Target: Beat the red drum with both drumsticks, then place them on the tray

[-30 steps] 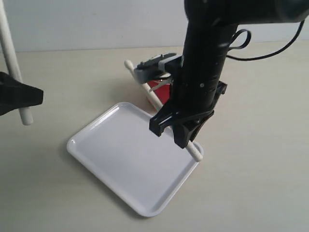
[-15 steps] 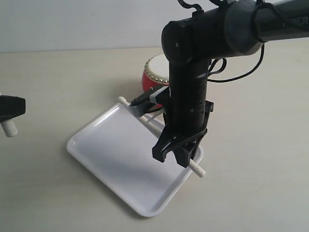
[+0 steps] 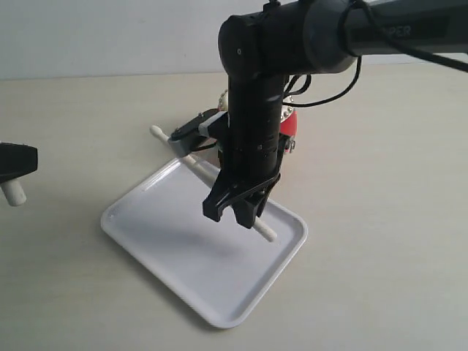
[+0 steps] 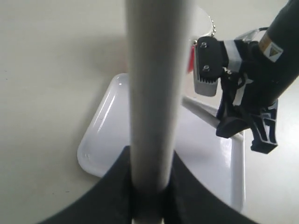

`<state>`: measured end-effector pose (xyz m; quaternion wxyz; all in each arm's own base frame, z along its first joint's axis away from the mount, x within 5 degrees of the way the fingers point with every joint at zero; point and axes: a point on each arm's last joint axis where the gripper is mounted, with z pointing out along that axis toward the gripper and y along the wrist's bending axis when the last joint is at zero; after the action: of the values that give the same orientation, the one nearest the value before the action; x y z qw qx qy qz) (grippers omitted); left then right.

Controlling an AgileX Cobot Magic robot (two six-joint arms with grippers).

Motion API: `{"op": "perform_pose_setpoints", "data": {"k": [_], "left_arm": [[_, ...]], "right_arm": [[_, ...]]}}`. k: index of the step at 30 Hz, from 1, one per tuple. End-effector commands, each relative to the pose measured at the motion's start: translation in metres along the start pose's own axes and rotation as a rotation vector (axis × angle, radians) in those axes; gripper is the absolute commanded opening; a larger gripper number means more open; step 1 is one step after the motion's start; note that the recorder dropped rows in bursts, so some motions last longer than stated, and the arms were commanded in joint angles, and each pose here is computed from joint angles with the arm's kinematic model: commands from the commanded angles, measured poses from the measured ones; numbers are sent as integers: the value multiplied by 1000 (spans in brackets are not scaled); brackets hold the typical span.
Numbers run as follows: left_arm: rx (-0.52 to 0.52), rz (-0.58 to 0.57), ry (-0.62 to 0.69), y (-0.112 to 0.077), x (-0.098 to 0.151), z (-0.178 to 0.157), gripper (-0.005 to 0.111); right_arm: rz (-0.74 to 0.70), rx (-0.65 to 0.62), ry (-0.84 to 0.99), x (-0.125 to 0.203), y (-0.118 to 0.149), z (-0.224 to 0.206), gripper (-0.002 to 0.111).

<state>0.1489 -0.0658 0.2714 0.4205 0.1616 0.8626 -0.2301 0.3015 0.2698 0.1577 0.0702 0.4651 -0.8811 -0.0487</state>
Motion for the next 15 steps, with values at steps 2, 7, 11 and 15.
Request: {"op": "perform_pose_setpoints", "data": {"k": [2, 7, 11, 15], "left_arm": [[-8, -8, -11, 1, 0, 0, 0], [-9, -6, -11, 1, 0, 0, 0], [-9, -6, -11, 1, 0, 0, 0], [-14, -6, -16, 2, -1, 0, 0]], "right_arm": [[-55, 5, 59, -11, 10, 24, 0], [-62, 23, 102, -12, 6, 39, 0], [-68, 36, 115, -12, 4, 42, 0], [-60, 36, 118, -12, 3, 43, 4]]}}
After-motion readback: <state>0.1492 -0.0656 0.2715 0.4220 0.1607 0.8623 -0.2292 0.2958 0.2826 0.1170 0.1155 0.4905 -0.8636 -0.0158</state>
